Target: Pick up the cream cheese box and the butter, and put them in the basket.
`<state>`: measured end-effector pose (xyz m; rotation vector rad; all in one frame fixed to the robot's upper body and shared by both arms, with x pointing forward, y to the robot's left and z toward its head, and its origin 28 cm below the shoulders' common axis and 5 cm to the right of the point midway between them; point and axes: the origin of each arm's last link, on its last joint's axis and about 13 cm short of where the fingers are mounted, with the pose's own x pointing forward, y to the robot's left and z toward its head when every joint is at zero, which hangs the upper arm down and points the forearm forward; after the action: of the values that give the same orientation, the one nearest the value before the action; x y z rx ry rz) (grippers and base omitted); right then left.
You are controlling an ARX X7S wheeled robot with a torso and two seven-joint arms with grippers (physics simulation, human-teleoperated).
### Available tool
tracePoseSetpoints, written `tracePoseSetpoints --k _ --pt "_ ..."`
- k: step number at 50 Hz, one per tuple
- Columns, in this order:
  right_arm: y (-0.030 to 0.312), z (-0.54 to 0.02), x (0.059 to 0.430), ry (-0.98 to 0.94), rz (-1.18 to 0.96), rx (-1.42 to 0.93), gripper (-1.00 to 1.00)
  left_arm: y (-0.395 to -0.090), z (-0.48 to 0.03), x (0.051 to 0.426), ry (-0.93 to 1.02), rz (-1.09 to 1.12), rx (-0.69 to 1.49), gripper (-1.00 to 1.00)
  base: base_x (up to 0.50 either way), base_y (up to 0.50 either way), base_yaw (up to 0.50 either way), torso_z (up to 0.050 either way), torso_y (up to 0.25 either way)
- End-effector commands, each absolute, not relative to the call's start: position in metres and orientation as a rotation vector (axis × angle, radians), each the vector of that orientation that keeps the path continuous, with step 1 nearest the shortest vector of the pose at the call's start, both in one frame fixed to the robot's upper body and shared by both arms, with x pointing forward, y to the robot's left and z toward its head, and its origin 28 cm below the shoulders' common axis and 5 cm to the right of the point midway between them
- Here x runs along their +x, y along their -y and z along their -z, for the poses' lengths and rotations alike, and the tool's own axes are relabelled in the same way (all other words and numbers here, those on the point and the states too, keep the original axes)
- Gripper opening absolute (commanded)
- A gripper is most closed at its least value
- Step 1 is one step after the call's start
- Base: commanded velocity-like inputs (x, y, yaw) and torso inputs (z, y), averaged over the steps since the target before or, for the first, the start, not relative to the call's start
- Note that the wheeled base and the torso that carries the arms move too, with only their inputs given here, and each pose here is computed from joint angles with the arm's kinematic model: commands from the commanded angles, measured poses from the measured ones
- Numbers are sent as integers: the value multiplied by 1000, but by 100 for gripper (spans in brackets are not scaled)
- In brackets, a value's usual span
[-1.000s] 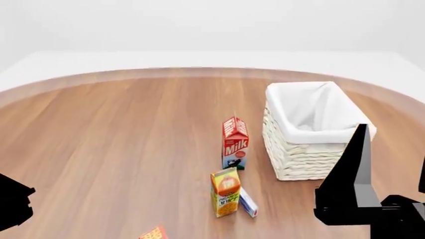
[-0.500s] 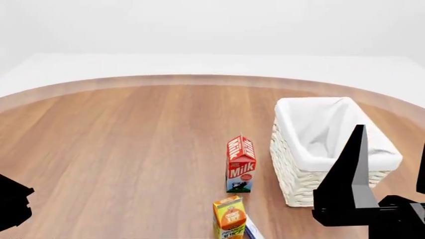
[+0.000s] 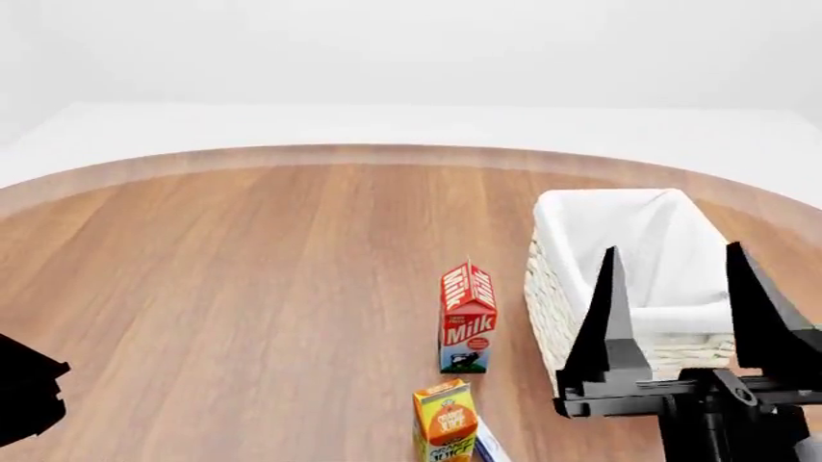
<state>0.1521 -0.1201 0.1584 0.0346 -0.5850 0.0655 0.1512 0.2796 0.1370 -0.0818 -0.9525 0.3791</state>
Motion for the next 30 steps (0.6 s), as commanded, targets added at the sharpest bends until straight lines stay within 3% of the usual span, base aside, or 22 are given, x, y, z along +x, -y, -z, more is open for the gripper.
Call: tracePoseSetpoints --k 1,7,30 --pt "111 -162 145 353 -93 -51 100 -281 -136 149 960 -377 -53 100 0 0 0 0 0" --pt "110 -166 142 173 -200 31 100 -280 -136 150 957 -373 -51 100 0 0 0 0 0" --pt "120 -179 147 -222 -195 204 100 -278 -136 151 955 -363 -49 100 0 0 0 0 0"
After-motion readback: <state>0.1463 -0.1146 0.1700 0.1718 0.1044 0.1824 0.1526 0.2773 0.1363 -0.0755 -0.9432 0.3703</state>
